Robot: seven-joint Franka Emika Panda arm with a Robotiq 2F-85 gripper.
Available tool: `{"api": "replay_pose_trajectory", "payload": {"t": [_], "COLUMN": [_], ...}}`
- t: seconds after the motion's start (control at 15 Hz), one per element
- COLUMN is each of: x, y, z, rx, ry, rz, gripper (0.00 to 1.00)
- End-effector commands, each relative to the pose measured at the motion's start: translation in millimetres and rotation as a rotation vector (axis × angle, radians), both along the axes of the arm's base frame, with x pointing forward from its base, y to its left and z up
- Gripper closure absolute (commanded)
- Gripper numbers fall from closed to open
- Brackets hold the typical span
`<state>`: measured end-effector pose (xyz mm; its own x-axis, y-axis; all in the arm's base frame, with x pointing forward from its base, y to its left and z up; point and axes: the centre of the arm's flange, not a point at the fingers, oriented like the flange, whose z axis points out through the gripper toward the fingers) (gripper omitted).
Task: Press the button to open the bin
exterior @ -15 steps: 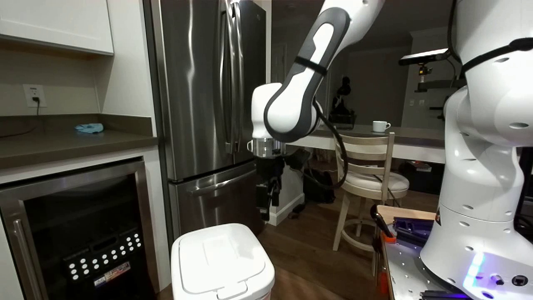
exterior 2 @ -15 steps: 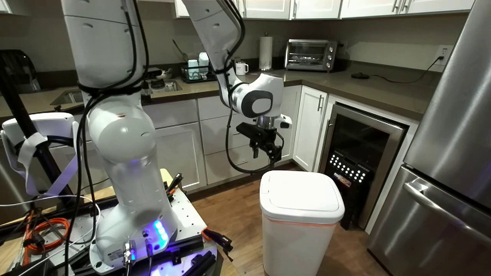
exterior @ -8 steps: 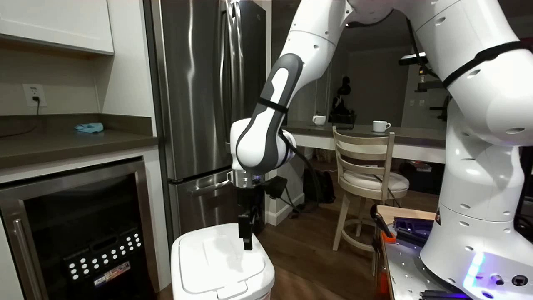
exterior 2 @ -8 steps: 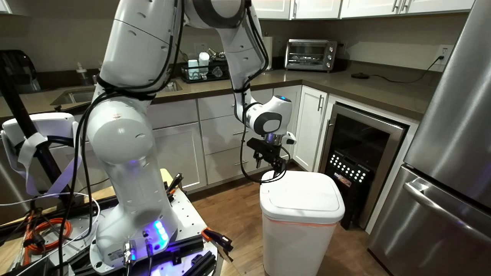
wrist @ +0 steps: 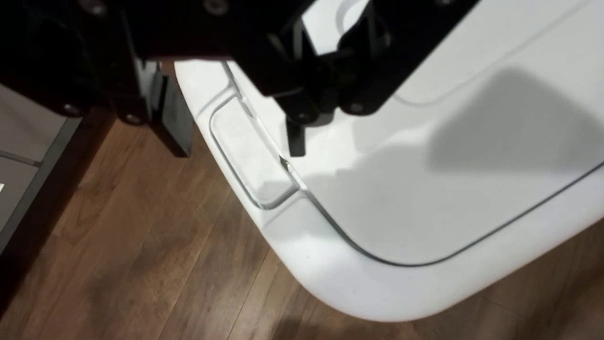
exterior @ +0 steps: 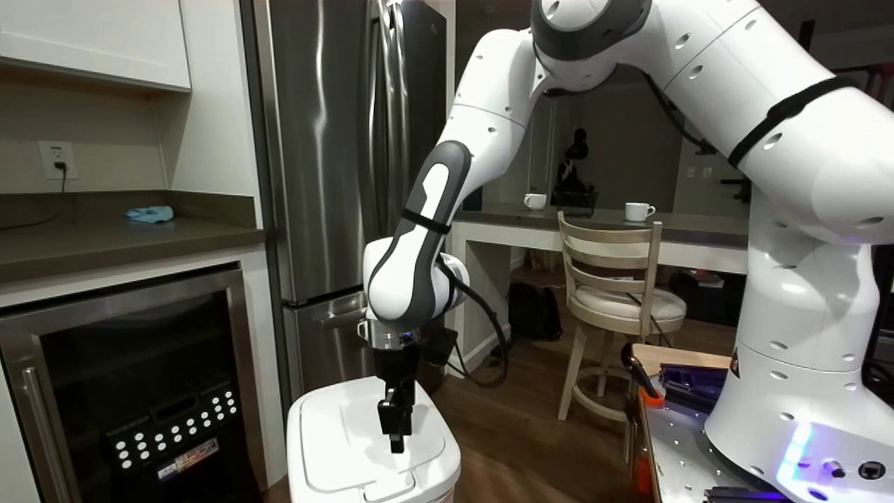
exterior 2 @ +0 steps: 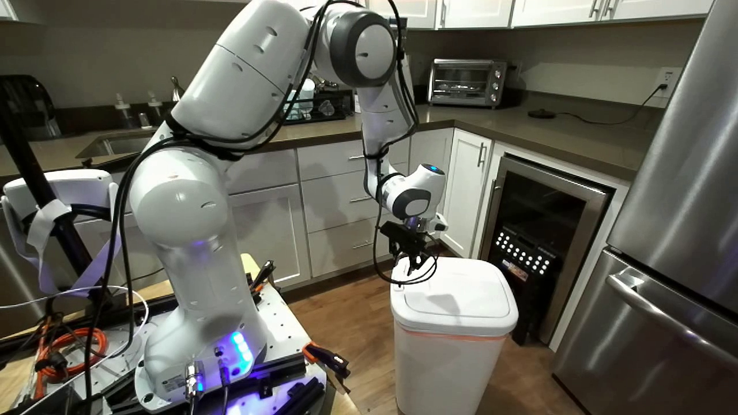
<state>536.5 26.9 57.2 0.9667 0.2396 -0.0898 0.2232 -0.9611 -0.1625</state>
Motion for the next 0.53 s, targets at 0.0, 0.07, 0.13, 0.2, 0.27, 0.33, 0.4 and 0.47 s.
{"api": "replay_pose_trajectory", "payload": {"t": [0.0, 0.07, 0.13, 0.2, 0.27, 0.33, 0.4, 0.47], "x": [15.0, 16.5, 18.0, 20.1, 21.5, 23.0, 24.3, 24.9], "y": [4.1, 6.2, 9.8, 12.4, 14.8, 17.1, 19.3, 20.9], "z": [-18.0, -21.5, -26.5, -31.1, -37.2, -41.5, -47.0, -50.9], "rx": [0.017, 0.018, 0.019, 0.018, 0.022, 0.024, 0.028, 0.03], "ry": [0.0, -0.001, 0.0, 0.002, 0.007, 0.011, 0.013, 0.015], "rz": [0.051, 0.062, 0.071, 0.079, 0.086, 0.089, 0.095, 0.098], "gripper": [0.75, 0.82, 0.88, 0.95, 0.97, 0.98, 1.0, 1.0]}}
